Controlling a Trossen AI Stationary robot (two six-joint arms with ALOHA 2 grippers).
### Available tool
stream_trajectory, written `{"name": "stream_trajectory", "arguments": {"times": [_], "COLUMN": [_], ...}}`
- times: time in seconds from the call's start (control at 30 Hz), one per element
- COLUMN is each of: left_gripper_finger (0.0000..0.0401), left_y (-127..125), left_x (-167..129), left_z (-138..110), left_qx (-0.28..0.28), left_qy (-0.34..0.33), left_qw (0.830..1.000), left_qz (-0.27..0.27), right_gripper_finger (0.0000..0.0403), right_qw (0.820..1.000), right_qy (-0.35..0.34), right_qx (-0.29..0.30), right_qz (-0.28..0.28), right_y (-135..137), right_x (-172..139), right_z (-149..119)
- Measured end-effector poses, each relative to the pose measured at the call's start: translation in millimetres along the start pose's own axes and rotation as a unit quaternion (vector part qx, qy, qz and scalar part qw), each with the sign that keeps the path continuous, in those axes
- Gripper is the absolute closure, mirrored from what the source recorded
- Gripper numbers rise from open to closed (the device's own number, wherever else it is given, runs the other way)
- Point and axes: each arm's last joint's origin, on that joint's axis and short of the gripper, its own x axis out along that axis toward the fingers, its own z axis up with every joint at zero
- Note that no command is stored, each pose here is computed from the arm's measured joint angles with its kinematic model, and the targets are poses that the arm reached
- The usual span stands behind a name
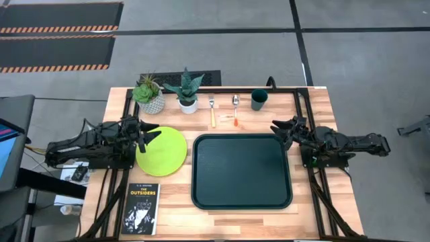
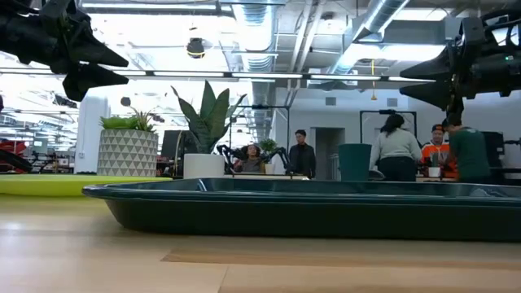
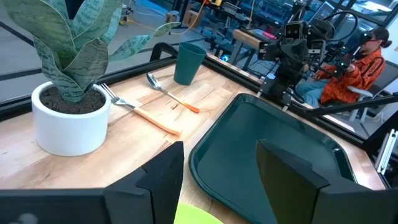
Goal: Pick and place plate/cup/fork/spoon on tray
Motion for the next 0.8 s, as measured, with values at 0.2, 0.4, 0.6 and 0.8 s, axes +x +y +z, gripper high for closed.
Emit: {"name": "stream_trajectory", "arguments": {"times": [0.2, 0.4, 0.6, 0.8], "left_gripper_finger": [0.0211, 0.0211, 0.0211, 0.0211], "left_y": [0.0, 0.0, 0.0, 0.2], "left_x": [0.1, 0.0, 0.0, 0.0], "left_z": [0.0, 0.0, 0.0, 0.0], "left_qx": [0.0, 0.0, 0.0, 0.0], "left_qy": [0.0, 0.0, 0.0, -0.002], "left_qw": [1.0, 1.0, 1.0, 1.0], "left_qz": [0.0, 0.0, 0.0, 0.004], "right_gripper_finger": [0.0193, 0.0193, 0.0193, 0.0193], "right_qw": [1.0, 1.0, 1.0, 1.0], "right_qy": [0.0, 0.0, 0.0, 0.0], "right_qx": [0.0, 0.0, 0.0, 0.0], "right_qz": [0.0, 0.0, 0.0, 0.0], "right_y": [0.0, 0.0, 0.0, 0.1], "right_x": [0.0, 0.0, 0.0, 0.0], "right_z": [0.1, 0.1, 0.0, 0.1]}}
